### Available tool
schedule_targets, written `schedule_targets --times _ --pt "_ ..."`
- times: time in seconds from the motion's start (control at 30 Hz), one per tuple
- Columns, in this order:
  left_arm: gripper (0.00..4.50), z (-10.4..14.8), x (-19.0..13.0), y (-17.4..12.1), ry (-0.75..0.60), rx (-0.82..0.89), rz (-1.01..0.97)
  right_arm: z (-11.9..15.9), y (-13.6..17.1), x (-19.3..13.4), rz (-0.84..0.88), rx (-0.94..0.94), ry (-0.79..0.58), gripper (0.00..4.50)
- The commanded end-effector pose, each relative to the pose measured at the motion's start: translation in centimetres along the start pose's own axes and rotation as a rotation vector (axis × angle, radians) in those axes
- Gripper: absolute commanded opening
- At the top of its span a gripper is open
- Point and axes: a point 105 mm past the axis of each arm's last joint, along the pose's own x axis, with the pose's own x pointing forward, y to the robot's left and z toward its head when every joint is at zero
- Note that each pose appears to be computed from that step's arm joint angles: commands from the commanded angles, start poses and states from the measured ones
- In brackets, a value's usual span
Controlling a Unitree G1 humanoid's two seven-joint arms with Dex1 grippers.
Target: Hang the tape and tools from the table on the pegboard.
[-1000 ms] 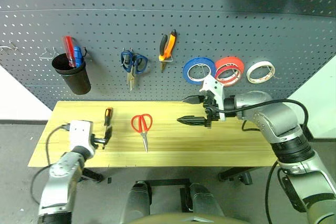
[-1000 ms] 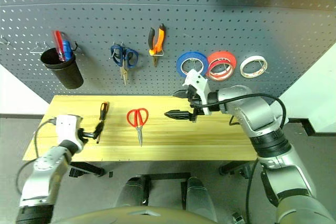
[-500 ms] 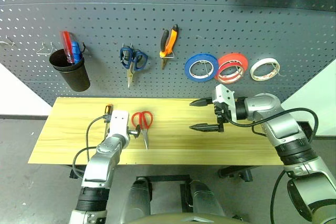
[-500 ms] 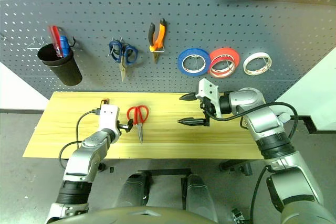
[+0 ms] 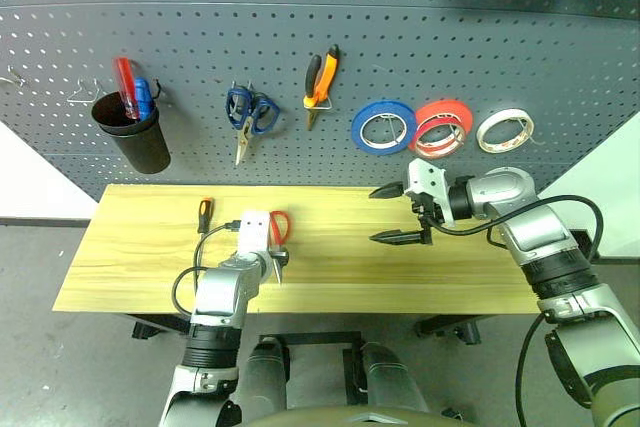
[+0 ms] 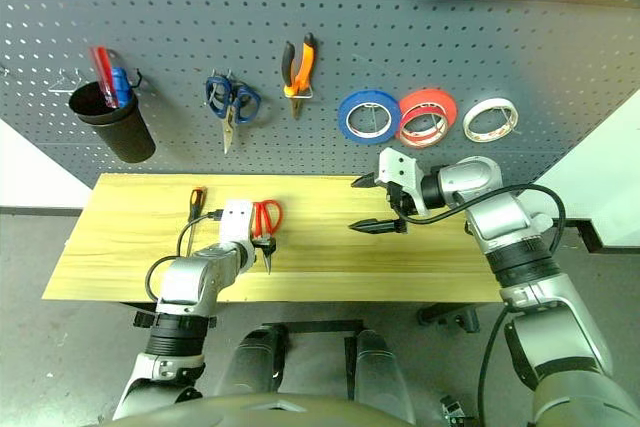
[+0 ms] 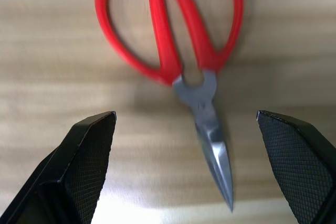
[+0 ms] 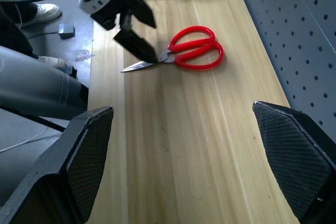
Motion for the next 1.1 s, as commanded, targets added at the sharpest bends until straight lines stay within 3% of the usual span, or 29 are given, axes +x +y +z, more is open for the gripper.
schedule_targets --times 0.03,0.53,0.97,1.1 --pt "4.5 0.2 0.0 0.7 0.019 -0.021 0.041 0.8 -0.5 -0.4 -0.023 -0.064 -0.009 4.48" --pt "4.5 0.2 2.6 -0.2 0.099 -0.071 0.044 -0.9 0.0 -0.5 -0.071 -0.021 0.058 4.48" --pt "4.5 -2.1 1.6 -1.9 0.182 -0.125 0.034 -0.6 1.3 0.0 -0.041 -0.022 0.006 4.48" --pt "3.58 -1.7 1.7 -1.9 0.168 -0.134 0.046 -0.9 1.2 -0.3 -0.056 -0.029 0.021 4.5"
